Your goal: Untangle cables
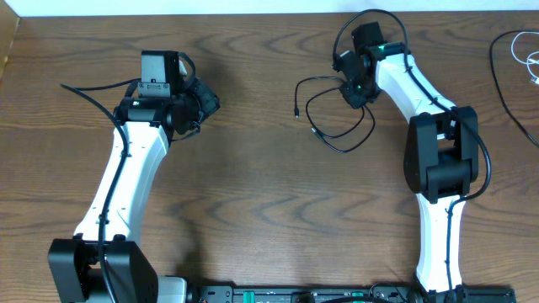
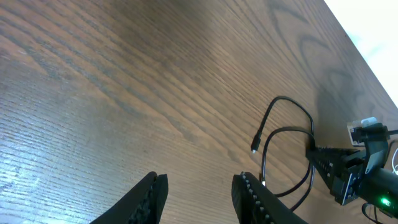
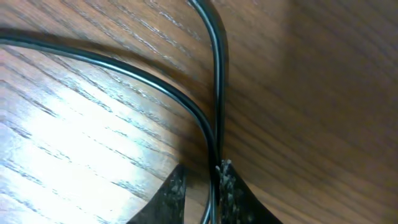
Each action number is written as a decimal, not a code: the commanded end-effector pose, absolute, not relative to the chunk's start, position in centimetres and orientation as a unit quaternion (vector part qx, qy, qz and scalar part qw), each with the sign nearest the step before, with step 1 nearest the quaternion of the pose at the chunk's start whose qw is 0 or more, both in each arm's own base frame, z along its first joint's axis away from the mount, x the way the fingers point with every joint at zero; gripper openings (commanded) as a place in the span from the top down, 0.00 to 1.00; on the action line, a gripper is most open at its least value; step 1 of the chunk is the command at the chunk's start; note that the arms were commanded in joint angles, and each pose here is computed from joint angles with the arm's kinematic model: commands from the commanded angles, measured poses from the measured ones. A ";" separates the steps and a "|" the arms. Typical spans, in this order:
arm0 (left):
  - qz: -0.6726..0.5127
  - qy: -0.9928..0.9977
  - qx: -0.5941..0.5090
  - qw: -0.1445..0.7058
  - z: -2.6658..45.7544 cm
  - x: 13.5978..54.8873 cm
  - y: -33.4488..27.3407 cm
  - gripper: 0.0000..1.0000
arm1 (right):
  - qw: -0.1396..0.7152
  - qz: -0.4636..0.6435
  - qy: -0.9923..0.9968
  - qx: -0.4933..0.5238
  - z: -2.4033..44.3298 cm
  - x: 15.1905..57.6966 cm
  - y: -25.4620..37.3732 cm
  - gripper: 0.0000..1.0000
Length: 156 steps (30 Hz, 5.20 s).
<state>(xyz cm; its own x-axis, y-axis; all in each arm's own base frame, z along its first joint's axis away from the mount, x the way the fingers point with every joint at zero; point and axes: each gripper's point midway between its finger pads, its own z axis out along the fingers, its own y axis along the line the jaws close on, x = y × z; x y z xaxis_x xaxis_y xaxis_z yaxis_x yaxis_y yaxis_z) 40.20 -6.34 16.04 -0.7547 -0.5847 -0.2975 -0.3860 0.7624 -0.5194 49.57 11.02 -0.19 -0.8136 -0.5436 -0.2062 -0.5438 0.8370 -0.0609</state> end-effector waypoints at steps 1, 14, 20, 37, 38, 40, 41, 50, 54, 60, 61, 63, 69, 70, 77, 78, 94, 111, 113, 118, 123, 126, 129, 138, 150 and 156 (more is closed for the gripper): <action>-0.212 0.912 -0.264 0.230 16.0 40.5 -6.2 0.60 | 0.007 0.031 0.969 -0.246 -7.3 45.0 11.3 0.90; -0.211 0.913 -0.264 0.229 16.0 40.4 -6.2 0.60 | 0.089 0.114 0.981 -0.133 1.2 47.7 11.2 0.99; -0.211 0.913 -0.264 0.229 16.0 40.4 -6.2 0.60 | 0.213 0.157 0.960 -0.093 13.6 49.2 7.5 0.99; -0.211 0.913 -0.264 0.229 16.0 40.4 -6.2 0.59 | 0.441 0.001 0.880 0.174 34.2 39.4 -19.1 0.99; -0.211 0.913 -0.264 0.229 16.0 40.4 -6.2 0.59 | 0.444 -0.005 0.876 0.190 34.3 38.9 -20.3 0.99; -0.211 0.913 -0.264 0.229 16.0 40.4 -6.2 0.60 | 0.446 -0.018 0.868 0.217 34.3 37.8 -22.7 0.99; -0.211 0.913 -0.264 0.229 16.0 40.4 -6.2 0.59 | 0.447 -0.024 0.865 0.227 34.3 37.3 -23.6 0.99; -0.211 0.913 -0.264 0.229 16.0 40.4 -6.2 0.59 | 0.435 -0.054 0.837 0.327 32.4 33.5 -31.7 0.99; -0.211 0.913 -0.264 0.229 16.0 40.4 -6.2 0.60 | 0.408 -0.042 0.834 0.369 29.4 32.9 -34.2 0.99; -0.211 0.913 -0.264 0.229 16.0 40.4 -6.2 0.59 | 0.357 -0.017 0.848 0.390 23.9 33.6 -35.9 0.79; -0.211 0.913 -0.264 0.229 16.0 40.4 -6.2 0.59 | 0.351 -0.014 0.850 0.393 23.1 33.8 -36.1 0.71; -0.211 0.913 -0.264 0.229 16.0 40.4 -6.2 0.59 | 0.342 -0.009 0.852 0.395 22.2 33.9 -36.2 0.54; -0.211 0.913 -0.264 0.229 16.0 40.4 -6.2 0.59 | 0.380 0.061 0.855 0.348 23.7 35.9 -33.9 0.42; -0.211 0.913 -0.264 0.229 16.0 40.4 -6.2 0.59 | 0.394 0.080 0.857 0.321 24.5 36.5 -32.8 0.37; -0.210 0.914 -0.265 0.226 15.9 40.3 -6.2 0.44 | 0.426 0.138 0.878 0.169 29.7 38.8 -22.8 0.25; -0.210 0.914 -0.265 0.224 15.8 40.2 -6.2 0.36 | 0.427 0.140 0.881 0.148 30.3 39.1 -21.3 0.25; -0.213 0.909 -0.284 0.218 15.8 40.1 -6.1 0.02 | 0.397 0.071 0.915 -0.022 35.4 37.5 -0.6 0.01; -0.213 0.909 -0.284 0.218 15.8 40.1 -6.1 0.02 | 0.352 0.116 0.924 -0.096 34.4 35.0 6.6 0.01; -0.213 0.909 -0.284 0.218 15.8 40.1 -6.1 0.02 | 0.354 0.117 0.923 -0.094 34.2 35.5 6.7 0.01; -0.213 0.909 -0.284 0.218 15.8 40.1 -6.1 0.02 | 0.398 0.106 0.907 -0.094 33.2 37.8 6.4 0.01; -0.213 0.909 -0.284 0.218 15.8 40.1 -6.1 0.02 | 0.507 0.097 0.851 -0.101 31.9 38.7 6.3 0.01; -0.213 0.909 -0.284 0.218 15.8 40.1 -6.1 0.02 | 0.566 0.077 0.815 -0.093 30.8 37.2 5.4 0.01; -0.213 0.909 -0.284 0.218 15.8 40.1 -6.1 0.02 | 0.601 0.047 0.795 -0.072 29.2 34.4 3.9 0.01; -0.213 0.909 -0.284 0.218 15.8 40.1 -6.1 0.02 | 0.683 0.007 0.730 -0.031 23.7 26.7 0.7 0.01; -0.213 0.909 -0.284 0.218 15.8 40.1 -6.1 0.02 | 0.698 0.021 0.715 -0.019 17.0 25.1 0.7 0.01; -0.213 0.909 -0.284 0.218 15.8 40.1 -6.1 0.02 | 0.658 0.053 0.751 0.015 14.4 24.8 0.8 0.01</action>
<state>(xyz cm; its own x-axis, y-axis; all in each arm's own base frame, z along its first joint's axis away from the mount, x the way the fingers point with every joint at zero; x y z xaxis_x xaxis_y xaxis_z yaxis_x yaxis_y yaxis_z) 39.82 -6.32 15.74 -0.7507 -0.6029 -0.2702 -0.4148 0.7485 -0.5174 24.87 0.85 14.50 -0.1301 0.0136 -0.9914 -0.0597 0.9980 0.0215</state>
